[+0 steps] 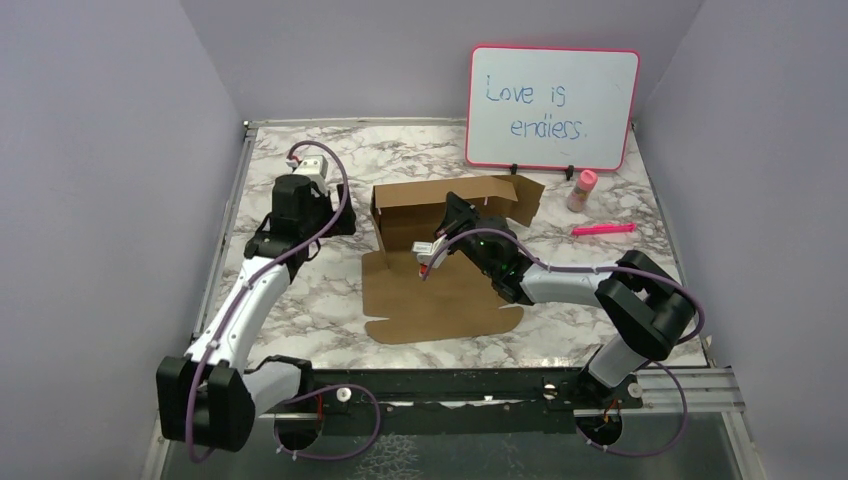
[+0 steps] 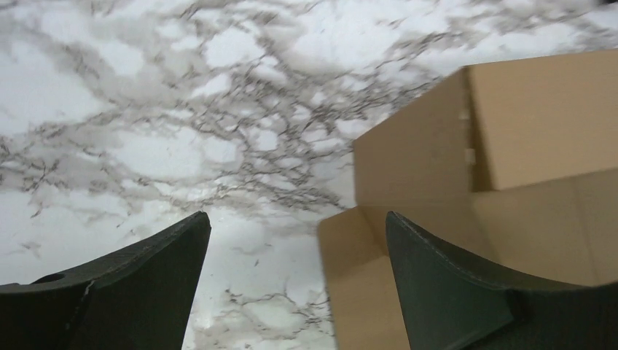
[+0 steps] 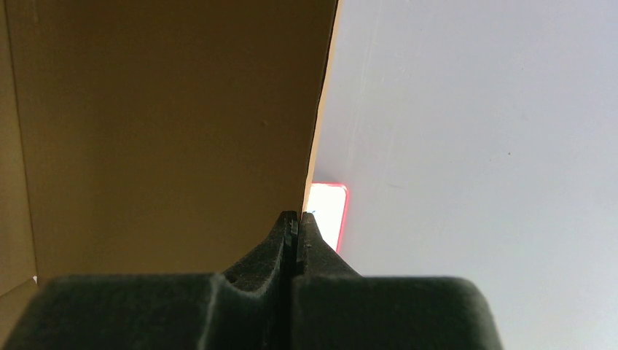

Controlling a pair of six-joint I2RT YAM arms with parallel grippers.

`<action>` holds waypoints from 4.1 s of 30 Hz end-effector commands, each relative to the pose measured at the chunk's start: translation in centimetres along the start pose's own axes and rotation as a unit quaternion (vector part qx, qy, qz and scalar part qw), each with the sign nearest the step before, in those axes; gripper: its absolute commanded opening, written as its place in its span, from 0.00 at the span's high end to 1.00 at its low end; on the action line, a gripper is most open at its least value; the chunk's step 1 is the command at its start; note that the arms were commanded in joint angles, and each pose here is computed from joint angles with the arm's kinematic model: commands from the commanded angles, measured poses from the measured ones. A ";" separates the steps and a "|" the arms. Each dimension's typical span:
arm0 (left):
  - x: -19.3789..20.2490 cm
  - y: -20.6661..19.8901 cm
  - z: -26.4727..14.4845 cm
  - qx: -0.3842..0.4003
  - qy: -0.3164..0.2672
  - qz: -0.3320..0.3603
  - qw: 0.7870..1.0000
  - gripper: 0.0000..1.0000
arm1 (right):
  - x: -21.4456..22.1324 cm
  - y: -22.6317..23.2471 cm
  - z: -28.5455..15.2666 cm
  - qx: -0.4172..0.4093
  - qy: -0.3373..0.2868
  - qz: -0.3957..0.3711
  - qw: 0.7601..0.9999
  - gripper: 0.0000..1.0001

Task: Fold the paper box

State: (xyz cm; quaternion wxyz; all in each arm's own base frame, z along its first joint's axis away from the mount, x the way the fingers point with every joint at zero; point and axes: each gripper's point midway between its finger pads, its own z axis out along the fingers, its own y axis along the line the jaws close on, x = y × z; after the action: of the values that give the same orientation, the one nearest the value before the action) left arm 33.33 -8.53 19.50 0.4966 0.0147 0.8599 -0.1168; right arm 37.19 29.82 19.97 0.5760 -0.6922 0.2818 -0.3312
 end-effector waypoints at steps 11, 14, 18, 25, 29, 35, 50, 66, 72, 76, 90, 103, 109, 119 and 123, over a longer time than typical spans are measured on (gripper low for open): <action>5.0 0.0 5.0 0.064 0.106 0.023 0.992 0.07 | -1.5 0.2 0.0 -0.005 -0.022 0.005 1.000 0.99; 4.7 -0.7 5.3 0.085 0.091 0.023 0.992 0.07 | -1.5 0.2 0.0 -0.003 -0.021 0.012 1.000 0.99; 4.2 -1.5 5.7 0.109 0.067 0.023 0.991 0.08 | -1.5 -0.1 -0.1 0.000 -0.022 0.019 1.000 0.99; 3.3 -2.9 5.9 0.146 0.004 0.007 0.989 0.09 | -1.2 -0.3 -0.2 -0.002 -0.014 0.031 0.999 0.99; 3.3 -3.4 5.4 0.146 -0.013 0.009 0.989 0.09 | -0.9 -0.1 -0.3 -0.004 -0.005 0.035 0.999 0.99; 2.9 -4.7 4.8 0.150 -0.047 0.007 0.988 0.09 | -1.0 -0.3 -0.4 0.001 -0.010 0.039 0.999 0.99; 2.5 -2.7 5.0 0.060 -0.168 -0.048 0.983 0.21 | -1.5 0.6 -0.3 -0.008 -0.023 0.036 0.999 0.99; 2.4 -5.9 3.6 0.120 -0.228 -0.040 0.965 0.29 | -2.9 1.4 -0.2 -0.016 -0.036 0.023 0.999 0.99; 3.0 -6.3 3.7 0.111 -0.229 -0.033 0.967 0.34 | -3.4 1.4 0.0 -0.014 -0.041 0.022 0.999 0.99; 3.1 -6.5 4.1 0.104 -0.238 -0.039 0.965 0.39 | -3.6 1.2 0.2 -0.011 -0.043 0.024 0.999 0.99; 3.4 -5.2 5.1 0.038 -0.268 -0.073 0.960 0.53 | -3.7 1.3 0.3 -0.009 -0.042 0.027 0.999 0.99; 1.9 -3.7 6.5 -0.038 -0.315 -0.115 0.941 0.49 | -4.0 1.6 0.1 -0.016 -0.046 0.030 0.998 0.99; 2.0 -2.7 7.6 -0.075 -0.327 -0.122 0.934 0.49 | -3.9 1.8 0.0 -0.021 -0.044 0.033 0.998 0.99; 2.9 -0.4 8.7 -0.155 -0.315 -0.125 0.928 0.56 | -3.9 1.5 -0.1 -0.020 -0.042 0.034 0.998 0.99; 3.3 0.6 8.8 -0.189 -0.312 -0.133 0.922 0.61 | -4.0 1.3 -0.1 -0.017 -0.046 0.034 0.998 0.99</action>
State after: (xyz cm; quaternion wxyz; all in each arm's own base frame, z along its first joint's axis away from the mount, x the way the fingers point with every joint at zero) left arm 39.08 -13.02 12.80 0.7150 -0.1734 0.6726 -0.0794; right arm 35.32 32.01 19.53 0.5961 -0.6888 0.2865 -0.2968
